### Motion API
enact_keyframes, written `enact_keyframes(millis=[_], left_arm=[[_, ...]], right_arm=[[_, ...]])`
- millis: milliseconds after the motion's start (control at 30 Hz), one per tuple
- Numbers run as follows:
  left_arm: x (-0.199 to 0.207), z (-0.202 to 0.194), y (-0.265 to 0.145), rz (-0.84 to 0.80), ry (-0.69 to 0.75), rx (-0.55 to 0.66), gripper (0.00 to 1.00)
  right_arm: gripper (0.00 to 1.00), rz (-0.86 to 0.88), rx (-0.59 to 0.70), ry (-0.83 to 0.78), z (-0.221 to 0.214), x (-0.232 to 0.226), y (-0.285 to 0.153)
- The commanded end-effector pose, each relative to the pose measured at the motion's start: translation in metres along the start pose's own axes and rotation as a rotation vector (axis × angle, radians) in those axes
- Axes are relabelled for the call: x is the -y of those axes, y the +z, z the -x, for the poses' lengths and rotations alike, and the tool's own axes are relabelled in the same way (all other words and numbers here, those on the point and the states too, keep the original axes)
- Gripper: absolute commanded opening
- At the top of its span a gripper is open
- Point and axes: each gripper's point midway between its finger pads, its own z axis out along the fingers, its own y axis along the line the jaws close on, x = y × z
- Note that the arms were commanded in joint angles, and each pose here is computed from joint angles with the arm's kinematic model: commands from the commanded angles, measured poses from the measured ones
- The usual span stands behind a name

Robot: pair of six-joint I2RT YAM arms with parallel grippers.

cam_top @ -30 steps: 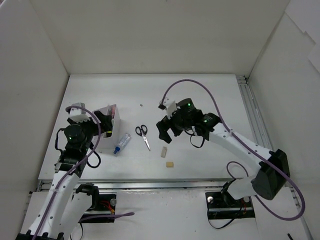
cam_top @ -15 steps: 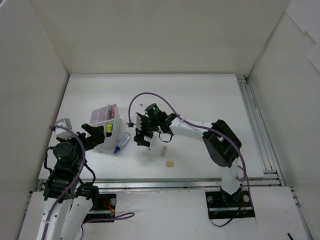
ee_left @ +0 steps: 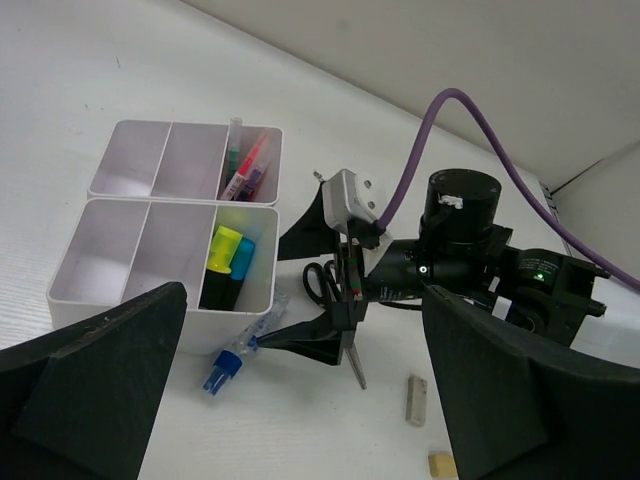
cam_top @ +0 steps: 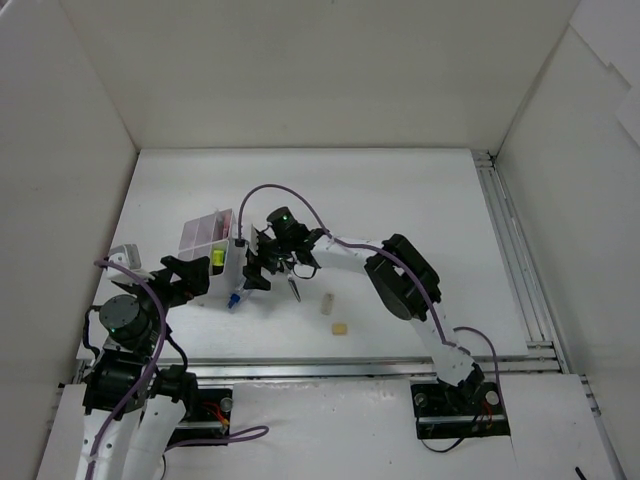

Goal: Sort the stationery into containers
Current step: Pick up the stationery from the center of the board.

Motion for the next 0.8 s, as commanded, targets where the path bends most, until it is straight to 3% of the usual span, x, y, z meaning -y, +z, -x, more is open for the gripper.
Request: enact_keyframes(millis=[0,367,767], left_arm=[[0.012,0.014,0.002,-0.041,0.003,0.034,0.99],[0.014,0.015,0.003,-0.054,0.013,0.037,0.99],[0.011,0.015,-0.001,-0.045,0.014,0.049,0.99]], right_arm=[[0.98,0.052,0.094,-0.029,0.045,-0.002,0.004],[0.9,0.1,-0.028,0.034,-0.01,-0.048,0.001],[0.49,-0.095,-0.122,0.003,-0.02,-0.061,-0.015]])
